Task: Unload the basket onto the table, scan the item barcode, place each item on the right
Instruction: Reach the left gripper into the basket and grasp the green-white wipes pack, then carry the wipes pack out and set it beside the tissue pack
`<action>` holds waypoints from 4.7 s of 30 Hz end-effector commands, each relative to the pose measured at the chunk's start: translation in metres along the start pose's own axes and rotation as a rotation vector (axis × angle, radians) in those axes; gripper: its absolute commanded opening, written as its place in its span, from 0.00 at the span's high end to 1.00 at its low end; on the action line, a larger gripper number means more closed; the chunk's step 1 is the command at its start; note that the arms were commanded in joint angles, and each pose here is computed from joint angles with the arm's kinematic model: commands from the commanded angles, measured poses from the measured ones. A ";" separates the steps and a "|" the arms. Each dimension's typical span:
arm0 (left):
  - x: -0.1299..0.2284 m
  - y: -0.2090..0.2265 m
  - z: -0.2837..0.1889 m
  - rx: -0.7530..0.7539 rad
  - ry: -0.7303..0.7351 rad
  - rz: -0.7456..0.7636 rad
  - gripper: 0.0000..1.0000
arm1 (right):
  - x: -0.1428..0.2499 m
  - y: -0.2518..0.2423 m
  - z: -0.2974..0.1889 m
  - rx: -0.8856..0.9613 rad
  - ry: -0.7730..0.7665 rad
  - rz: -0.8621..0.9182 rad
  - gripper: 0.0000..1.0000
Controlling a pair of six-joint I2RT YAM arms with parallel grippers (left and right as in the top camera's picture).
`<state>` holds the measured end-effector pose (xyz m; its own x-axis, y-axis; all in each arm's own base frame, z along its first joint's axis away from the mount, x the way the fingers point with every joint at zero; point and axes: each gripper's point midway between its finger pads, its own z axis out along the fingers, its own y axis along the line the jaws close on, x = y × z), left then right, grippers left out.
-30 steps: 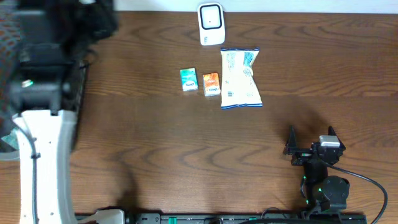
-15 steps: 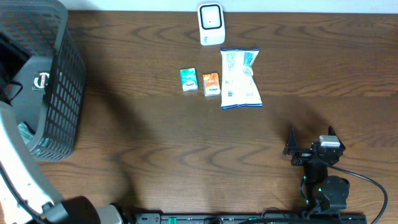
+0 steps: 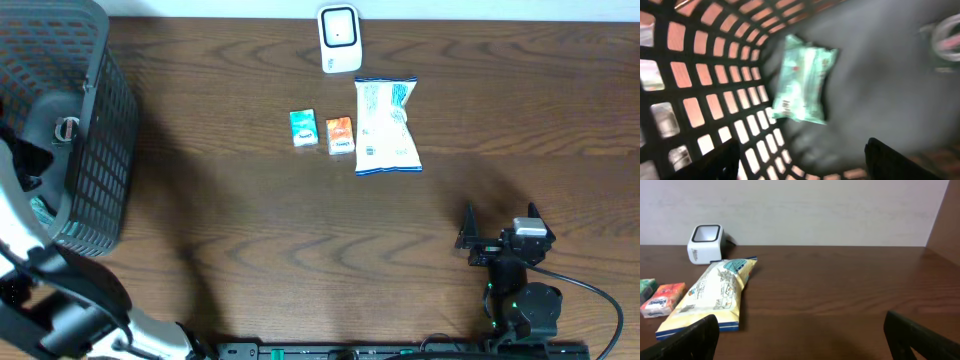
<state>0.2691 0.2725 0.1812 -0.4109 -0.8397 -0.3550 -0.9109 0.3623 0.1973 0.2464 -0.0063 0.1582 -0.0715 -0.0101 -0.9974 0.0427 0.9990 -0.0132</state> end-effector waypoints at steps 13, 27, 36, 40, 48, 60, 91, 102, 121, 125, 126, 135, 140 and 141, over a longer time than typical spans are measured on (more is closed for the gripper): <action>0.018 -0.005 0.081 -0.177 0.141 0.097 0.20 | 0.001 -0.001 0.000 0.004 -0.001 -0.007 0.01; 0.018 -0.023 0.124 -0.174 0.163 0.146 0.20 | 0.001 -0.001 0.000 0.004 -0.001 -0.007 0.01; 0.021 -0.028 0.142 -0.093 0.211 0.146 0.20 | 0.000 -0.001 0.000 0.004 -0.001 -0.007 0.01; 0.022 -0.019 0.151 -0.106 0.235 0.129 0.20 | 0.001 -0.001 0.000 0.004 -0.001 -0.007 0.01; 0.027 -0.005 0.162 -0.113 0.266 0.097 0.39 | 0.001 -0.001 0.000 0.004 -0.001 -0.007 0.01; 0.047 -0.018 0.161 -0.020 0.352 0.087 0.92 | 0.001 -0.001 0.000 0.004 -0.001 -0.007 0.01; -0.014 -0.081 -0.301 1.201 -0.472 -0.141 0.93 | 0.001 -0.001 0.000 0.004 -0.001 -0.007 0.01; 0.161 -0.223 -0.291 1.082 -0.373 0.570 0.93 | 0.001 -0.001 0.000 0.004 -0.001 -0.007 0.01; 0.268 -0.320 -0.100 0.449 -0.303 0.994 0.88 | 0.001 -0.001 0.000 0.003 -0.001 -0.007 0.01; 0.281 -0.327 -0.065 0.385 -0.261 1.043 0.68 | 0.001 -0.001 0.000 0.004 0.000 -0.007 0.01; 0.283 -0.328 -0.061 0.377 -0.254 1.047 0.64 | 0.001 -0.001 0.000 0.004 -0.001 -0.007 0.01; 0.272 -0.330 -0.086 0.425 -0.318 1.089 0.48 | 0.001 -0.001 0.000 0.004 -0.001 -0.007 0.01; 0.244 -0.322 -0.128 0.505 -0.393 1.009 0.49 | 0.001 -0.001 0.000 0.004 0.000 -0.007 0.01; 0.237 -0.320 -0.138 0.526 -0.412 0.985 0.49 | 0.001 -0.001 0.000 0.004 -0.001 -0.007 0.01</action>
<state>0.4569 -0.1110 0.0951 -0.9092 0.0771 -0.4091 -0.0137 0.9766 0.2145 0.2464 -0.0063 0.1582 -0.0715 -0.0101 -0.9974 0.0427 0.9990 -0.0132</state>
